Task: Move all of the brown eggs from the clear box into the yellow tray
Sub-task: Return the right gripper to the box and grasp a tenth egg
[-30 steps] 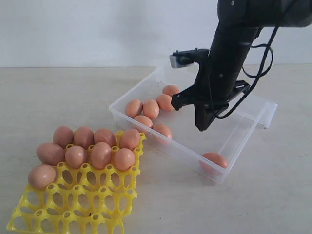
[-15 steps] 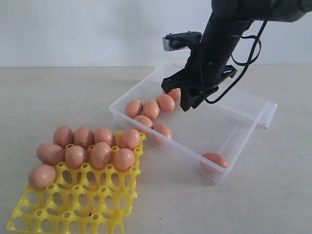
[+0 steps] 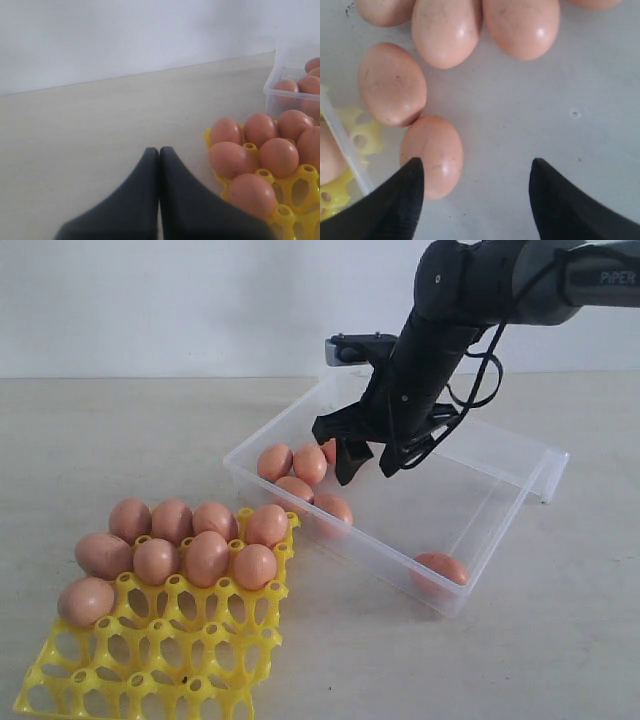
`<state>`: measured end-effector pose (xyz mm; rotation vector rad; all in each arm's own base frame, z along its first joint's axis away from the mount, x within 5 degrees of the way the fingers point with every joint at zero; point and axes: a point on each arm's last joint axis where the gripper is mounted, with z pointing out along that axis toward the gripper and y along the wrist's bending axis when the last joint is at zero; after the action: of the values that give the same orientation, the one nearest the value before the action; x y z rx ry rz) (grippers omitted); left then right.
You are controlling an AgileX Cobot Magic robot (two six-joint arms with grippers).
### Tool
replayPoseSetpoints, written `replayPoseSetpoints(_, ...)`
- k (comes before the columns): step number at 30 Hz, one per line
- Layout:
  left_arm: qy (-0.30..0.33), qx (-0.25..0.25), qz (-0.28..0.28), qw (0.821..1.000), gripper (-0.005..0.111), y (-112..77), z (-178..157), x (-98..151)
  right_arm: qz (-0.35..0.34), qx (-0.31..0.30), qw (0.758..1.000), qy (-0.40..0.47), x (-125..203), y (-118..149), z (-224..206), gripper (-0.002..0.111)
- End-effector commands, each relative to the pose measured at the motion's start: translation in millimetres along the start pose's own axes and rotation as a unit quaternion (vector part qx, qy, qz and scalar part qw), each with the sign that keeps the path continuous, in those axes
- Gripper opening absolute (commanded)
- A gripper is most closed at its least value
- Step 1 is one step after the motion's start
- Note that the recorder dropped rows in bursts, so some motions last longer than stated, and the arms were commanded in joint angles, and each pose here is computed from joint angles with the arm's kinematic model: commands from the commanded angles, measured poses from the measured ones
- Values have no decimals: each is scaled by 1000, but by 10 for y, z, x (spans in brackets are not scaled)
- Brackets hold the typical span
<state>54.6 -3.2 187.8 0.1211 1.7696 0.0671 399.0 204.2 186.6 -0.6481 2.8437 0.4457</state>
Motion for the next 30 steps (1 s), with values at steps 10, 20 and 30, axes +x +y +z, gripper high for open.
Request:
replayPoseSetpoints(10, -4, 3, 4, 1000, -4, -4, 1, 2, 36, -102, 994, -10, -50, 95, 259, 59)
replayPoseSetpoints(20, -4, 3, 4, 1000, -4, -4, 1, 2, 59, -97, 992, 48, 58, 20, 530, 59)
replayPoseSetpoints(30, -4, 3, 4, 1000, -4, -4, 1, 2, 77, -81, 992, 50, 76, -65, 754, 28)
